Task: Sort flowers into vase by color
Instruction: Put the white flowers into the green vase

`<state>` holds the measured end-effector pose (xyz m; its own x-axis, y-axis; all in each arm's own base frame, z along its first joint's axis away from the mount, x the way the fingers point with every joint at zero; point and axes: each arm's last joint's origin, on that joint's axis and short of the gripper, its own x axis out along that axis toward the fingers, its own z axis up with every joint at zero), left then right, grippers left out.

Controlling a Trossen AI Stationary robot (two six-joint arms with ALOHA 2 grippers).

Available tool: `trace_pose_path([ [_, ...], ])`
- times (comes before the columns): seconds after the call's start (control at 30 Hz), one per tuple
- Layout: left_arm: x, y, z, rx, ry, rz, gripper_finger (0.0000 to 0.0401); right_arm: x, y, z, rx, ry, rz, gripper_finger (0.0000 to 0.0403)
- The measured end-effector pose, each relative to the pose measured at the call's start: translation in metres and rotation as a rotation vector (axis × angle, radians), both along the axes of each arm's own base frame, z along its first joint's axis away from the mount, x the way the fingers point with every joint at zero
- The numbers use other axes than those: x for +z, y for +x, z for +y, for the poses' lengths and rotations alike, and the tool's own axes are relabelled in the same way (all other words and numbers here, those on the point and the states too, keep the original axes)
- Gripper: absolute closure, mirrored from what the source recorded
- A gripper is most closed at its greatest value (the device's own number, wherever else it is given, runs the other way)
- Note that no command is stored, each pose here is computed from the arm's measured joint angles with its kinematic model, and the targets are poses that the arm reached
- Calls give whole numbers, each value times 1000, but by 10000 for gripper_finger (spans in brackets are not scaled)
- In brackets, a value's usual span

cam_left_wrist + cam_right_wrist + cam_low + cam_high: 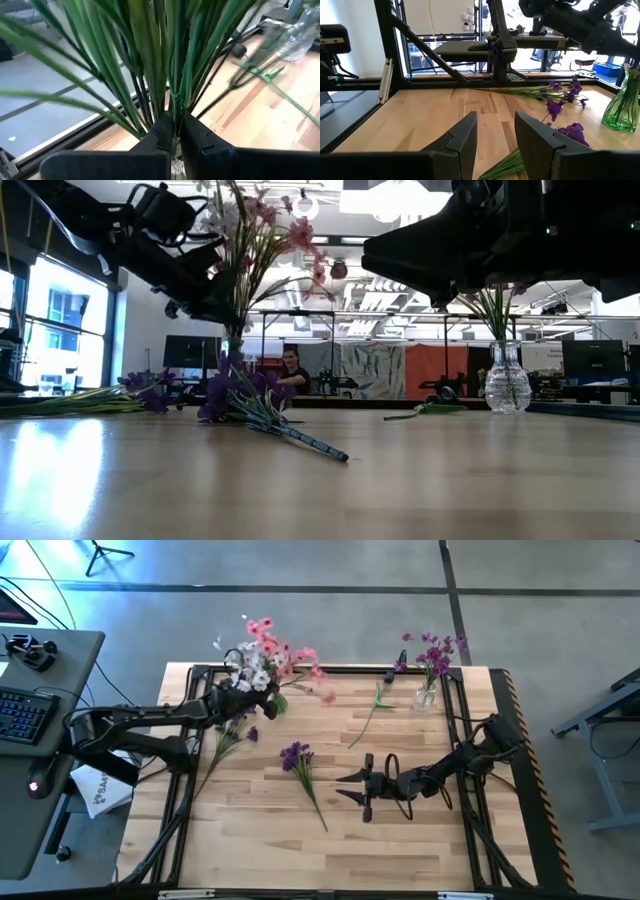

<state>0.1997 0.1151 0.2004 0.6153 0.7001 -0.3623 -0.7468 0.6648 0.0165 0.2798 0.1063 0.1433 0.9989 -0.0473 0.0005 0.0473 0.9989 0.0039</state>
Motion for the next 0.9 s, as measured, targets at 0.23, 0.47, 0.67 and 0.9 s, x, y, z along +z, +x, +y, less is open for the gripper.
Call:
trace_pose_path([
  [0.23, -15, 4, 9, 2, -64, 20, 400, 0, 0, 0, 0, 0, 1, 277],
  [0.47, -20, 5, 11, 13, -90, 30, 373, -1, 0, 0, 0, -3, 7, 277],
  [0.67, -21, 5, 9, -55, -128, 31, 330, -1, 0, 0, 0, -3, 7, 277],
  [0.9, -4, 5, 7, -129, -174, 138, 299, -1, 0, 0, 0, -5, 11, 277],
])
